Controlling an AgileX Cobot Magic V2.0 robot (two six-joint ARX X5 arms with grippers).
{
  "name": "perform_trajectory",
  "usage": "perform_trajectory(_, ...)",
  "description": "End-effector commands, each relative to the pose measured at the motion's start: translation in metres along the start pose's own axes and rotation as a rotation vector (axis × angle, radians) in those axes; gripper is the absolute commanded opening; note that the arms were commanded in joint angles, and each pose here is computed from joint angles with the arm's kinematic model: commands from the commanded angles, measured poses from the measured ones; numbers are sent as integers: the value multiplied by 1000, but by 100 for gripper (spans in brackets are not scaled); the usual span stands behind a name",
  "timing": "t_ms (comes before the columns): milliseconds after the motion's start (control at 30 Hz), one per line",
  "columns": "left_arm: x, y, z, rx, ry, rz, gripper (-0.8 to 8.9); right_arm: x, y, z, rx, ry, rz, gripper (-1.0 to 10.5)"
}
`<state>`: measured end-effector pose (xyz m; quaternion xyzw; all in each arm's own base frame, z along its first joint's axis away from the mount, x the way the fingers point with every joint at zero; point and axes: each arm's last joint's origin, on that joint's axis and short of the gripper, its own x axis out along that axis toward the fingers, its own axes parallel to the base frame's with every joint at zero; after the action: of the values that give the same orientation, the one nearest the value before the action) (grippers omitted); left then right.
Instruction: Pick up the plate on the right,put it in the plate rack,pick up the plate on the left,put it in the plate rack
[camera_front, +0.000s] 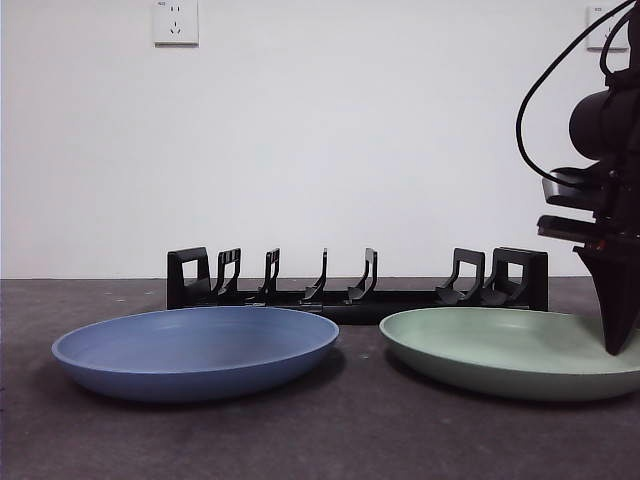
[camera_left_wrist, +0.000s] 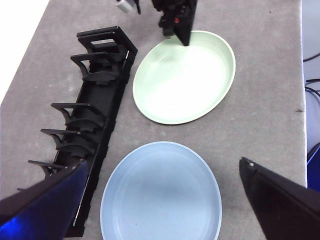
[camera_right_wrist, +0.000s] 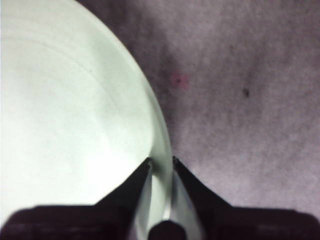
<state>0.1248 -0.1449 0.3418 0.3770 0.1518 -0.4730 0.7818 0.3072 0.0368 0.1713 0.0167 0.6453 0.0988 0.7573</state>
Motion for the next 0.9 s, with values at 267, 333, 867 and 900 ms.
perform_trajectory(267, 11, -6, 6, 112, 3, -41, 674, 0, 1, -1, -2, 18, 18, -12)
perform_trajectory(333, 14, -9, 7, 156, 6, -55, 674, -8, 3, 0, -2, 15, 67, -12)
perform_trajectory(867, 38, -21, 26, 567, 93, 95, 674, -143, 30, 12, -69, -114, 225, -12)
perform_trajectory(900, 39, -20, 28, 588, 89, 120, 674, -148, 33, 12, -76, -107, 230, -12)
